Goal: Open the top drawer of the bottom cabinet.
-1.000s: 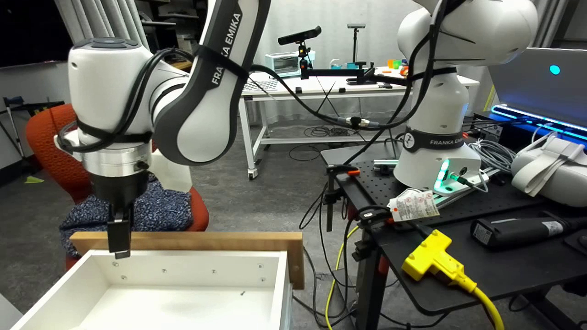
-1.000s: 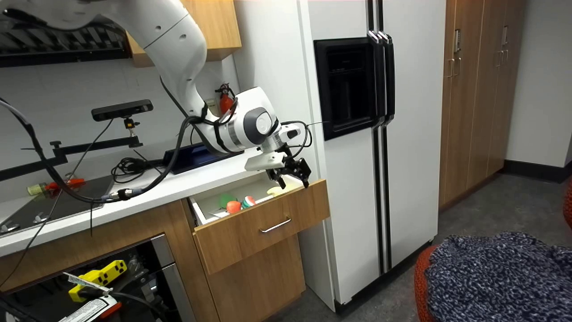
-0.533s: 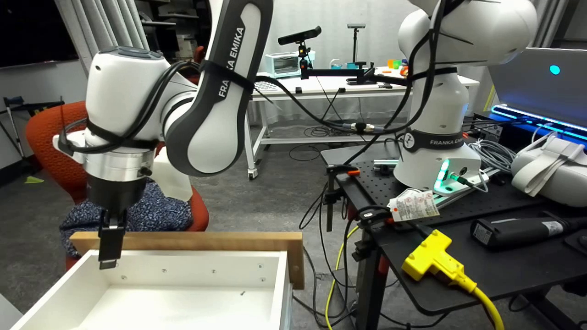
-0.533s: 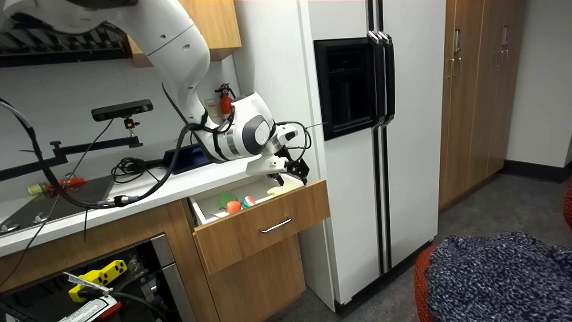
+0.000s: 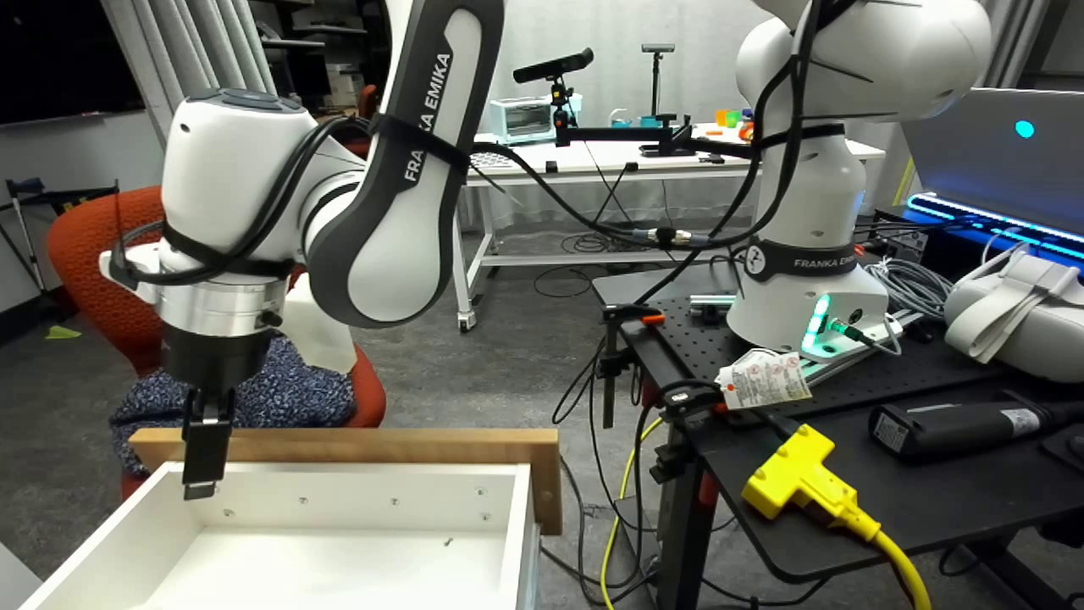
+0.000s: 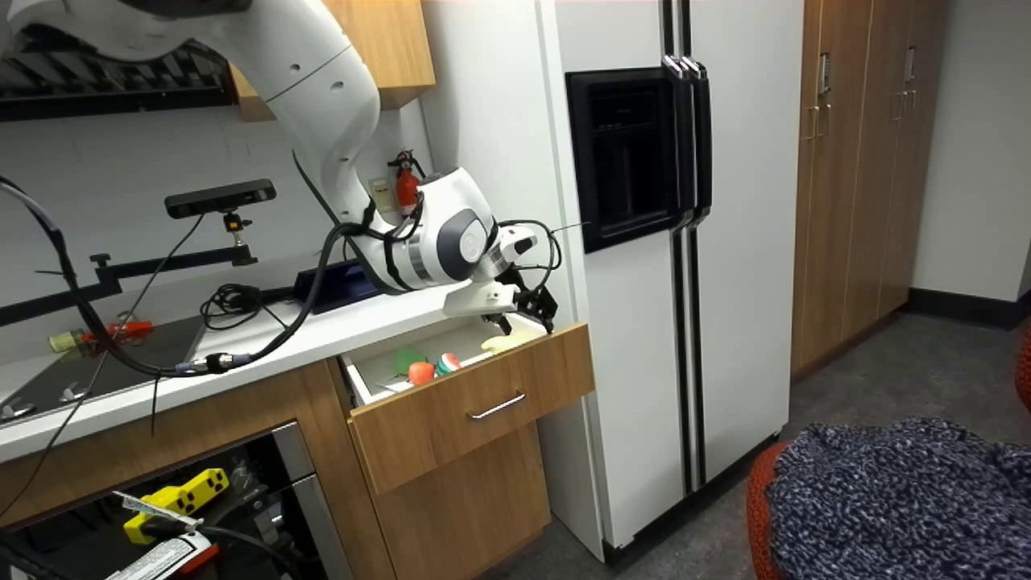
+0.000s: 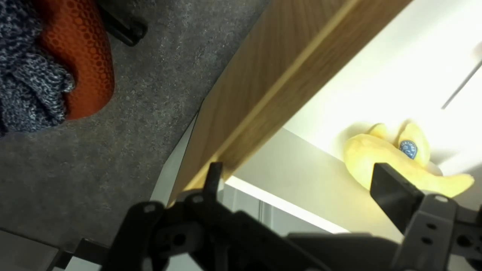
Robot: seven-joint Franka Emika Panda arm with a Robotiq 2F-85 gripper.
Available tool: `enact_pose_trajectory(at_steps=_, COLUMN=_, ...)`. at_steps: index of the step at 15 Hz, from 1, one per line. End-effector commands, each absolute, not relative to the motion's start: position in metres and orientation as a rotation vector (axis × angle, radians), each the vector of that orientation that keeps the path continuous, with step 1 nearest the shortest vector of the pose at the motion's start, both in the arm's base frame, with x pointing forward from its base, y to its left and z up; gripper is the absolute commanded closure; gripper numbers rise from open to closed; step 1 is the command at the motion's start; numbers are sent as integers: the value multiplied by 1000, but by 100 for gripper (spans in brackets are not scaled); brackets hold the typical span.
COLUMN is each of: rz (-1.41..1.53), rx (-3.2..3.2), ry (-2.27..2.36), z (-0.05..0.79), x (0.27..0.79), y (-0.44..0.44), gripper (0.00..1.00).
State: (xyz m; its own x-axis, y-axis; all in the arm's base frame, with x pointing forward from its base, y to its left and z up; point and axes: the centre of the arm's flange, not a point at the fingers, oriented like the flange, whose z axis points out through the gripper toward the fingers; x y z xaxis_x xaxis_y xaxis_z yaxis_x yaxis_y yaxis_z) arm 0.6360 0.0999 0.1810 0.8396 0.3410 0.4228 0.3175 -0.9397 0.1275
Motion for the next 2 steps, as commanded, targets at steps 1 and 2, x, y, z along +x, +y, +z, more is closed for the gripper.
enact_pose_trajectory(at_steps=1, rz=696, rx=2963, ry=531, z=181, x=636, y=100, gripper=0)
enact_pose_trajectory(at_steps=2, rz=696, rx=2963, ry=531, z=181, x=636, y=100, gripper=0)
